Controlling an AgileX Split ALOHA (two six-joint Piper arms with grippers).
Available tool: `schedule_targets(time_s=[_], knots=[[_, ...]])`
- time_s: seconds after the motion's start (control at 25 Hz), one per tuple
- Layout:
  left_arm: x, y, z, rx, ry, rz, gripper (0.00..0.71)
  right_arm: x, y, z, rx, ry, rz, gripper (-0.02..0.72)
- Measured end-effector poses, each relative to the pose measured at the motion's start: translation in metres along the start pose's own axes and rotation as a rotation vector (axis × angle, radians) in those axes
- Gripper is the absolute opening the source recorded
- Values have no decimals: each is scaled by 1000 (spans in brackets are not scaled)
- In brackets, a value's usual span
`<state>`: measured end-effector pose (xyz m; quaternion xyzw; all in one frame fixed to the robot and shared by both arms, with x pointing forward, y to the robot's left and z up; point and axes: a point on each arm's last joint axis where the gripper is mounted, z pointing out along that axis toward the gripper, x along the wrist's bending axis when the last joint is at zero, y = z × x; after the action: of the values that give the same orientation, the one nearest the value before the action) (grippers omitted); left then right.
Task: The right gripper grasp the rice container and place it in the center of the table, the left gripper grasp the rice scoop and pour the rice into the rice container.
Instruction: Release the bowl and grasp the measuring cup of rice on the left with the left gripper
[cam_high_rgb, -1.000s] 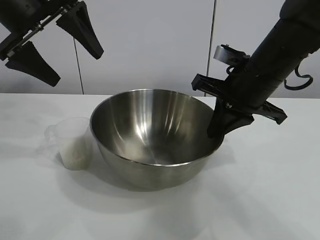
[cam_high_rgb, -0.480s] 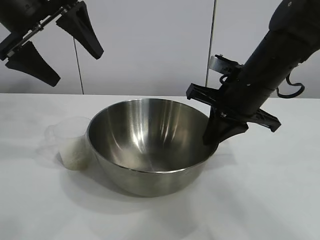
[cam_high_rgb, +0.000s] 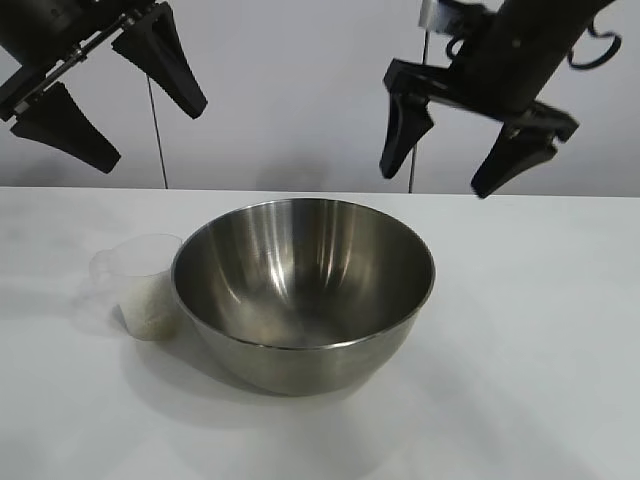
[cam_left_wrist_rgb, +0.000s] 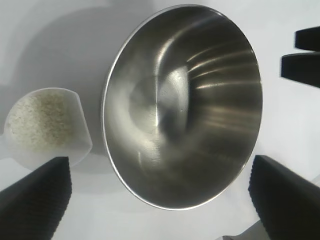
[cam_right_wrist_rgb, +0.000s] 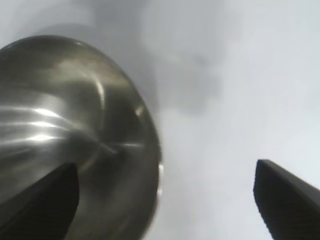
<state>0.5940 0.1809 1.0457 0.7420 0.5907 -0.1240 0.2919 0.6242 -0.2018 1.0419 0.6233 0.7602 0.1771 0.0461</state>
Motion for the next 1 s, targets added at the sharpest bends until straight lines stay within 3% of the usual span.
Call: schedule_targets(time_s=[0.16, 0.32, 0.44, 0.64, 0.8, 1.0], knots=[[0, 0, 0, 0, 0, 0, 694, -55, 5, -29, 33, -154, 53, 661], [0, 0, 0, 0, 0, 0, 694, -113, -5, -52, 50, -232, 175, 659], [0, 0, 0, 0, 1, 0, 694, -130, -13, -78, -2, -226, 241, 636], [0, 0, 0, 0, 1, 0, 694, -104, -38, -139, -138, -181, 237, 628], [0, 0, 0, 0, 1, 0, 694, -71, -91, -181, -252, -156, 221, 628], [0, 0, 0, -1, 1, 0, 694, -32, -185, -217, -454, -182, 189, 628]])
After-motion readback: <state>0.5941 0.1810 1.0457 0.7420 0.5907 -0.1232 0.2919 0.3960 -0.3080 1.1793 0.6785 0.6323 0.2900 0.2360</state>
